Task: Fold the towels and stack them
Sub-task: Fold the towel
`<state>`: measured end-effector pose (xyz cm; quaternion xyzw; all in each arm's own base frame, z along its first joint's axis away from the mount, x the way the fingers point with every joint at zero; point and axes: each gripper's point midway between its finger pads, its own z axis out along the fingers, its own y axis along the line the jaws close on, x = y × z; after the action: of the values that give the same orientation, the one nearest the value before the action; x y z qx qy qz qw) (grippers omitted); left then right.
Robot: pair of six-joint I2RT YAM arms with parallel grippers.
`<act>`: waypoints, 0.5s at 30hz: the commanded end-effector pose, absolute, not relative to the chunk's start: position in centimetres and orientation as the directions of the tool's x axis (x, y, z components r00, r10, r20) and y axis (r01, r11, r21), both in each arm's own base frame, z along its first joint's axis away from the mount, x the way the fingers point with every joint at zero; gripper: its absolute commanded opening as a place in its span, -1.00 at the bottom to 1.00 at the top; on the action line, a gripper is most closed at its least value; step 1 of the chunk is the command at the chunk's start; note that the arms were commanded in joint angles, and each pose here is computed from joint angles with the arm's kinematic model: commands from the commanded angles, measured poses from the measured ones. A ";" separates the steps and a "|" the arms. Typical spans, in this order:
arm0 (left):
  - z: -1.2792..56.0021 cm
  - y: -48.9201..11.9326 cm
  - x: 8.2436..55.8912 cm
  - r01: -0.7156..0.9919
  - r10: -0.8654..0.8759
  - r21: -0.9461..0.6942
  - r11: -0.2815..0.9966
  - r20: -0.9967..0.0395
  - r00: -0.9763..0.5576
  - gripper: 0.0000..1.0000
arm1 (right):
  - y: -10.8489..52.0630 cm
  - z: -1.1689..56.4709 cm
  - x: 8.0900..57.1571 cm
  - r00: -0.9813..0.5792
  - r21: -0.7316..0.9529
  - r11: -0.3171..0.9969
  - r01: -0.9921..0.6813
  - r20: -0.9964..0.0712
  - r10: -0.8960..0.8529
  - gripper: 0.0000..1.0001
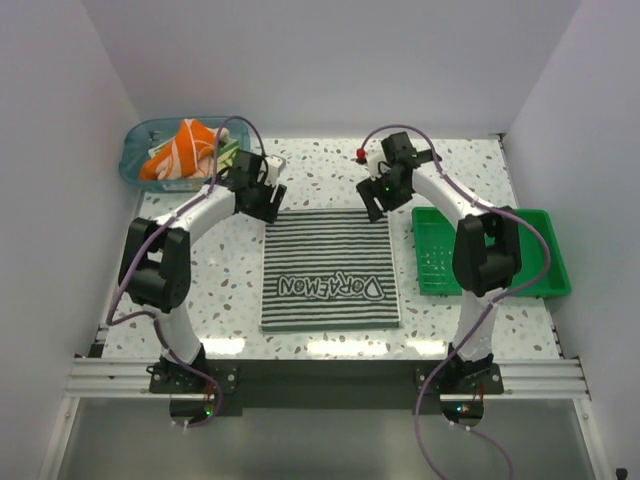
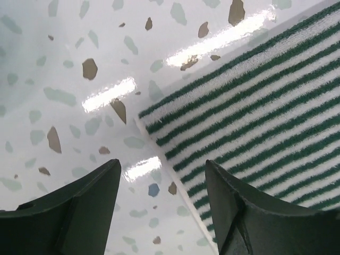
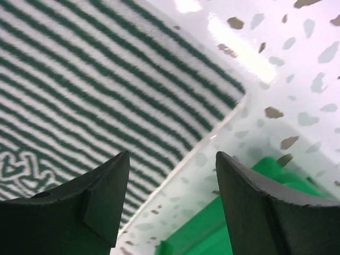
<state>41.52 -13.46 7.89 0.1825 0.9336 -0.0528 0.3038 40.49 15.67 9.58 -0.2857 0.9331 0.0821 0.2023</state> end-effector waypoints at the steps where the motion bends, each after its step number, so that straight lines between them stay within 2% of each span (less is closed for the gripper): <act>1: 10.5 -14.0 45.8 0.527 0.423 0.057 0.848 -0.672 -0.608 0.38 | 14.9 9.8 42.6 -0.679 0.044 0.745 -0.666 -0.450 -0.580 0.34; 5: 9.2 -14.3 46.1 0.601 0.470 0.030 0.799 -0.655 -0.592 0.29 | 14.9 8.5 44.2 -0.647 0.048 0.703 -0.709 -0.438 -0.623 0.22; 10: 7.3 -14.6 45.8 0.665 0.517 -0.014 0.747 -0.617 -0.594 0.29 | 14.9 8.1 46.2 -0.630 0.046 0.690 -0.722 -0.457 -0.628 0.20; 15: 6.7 -14.8 46.2 0.689 0.534 -0.041 0.724 -0.599 -0.597 0.28 | 13.9 6.3 46.9 -0.649 0.052 0.689 -0.722 -0.394 -0.651 0.09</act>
<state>45.34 -14.35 5.69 0.3177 0.8984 -0.1158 0.2802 46.61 14.14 6.07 -0.3629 0.9084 0.0948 0.1846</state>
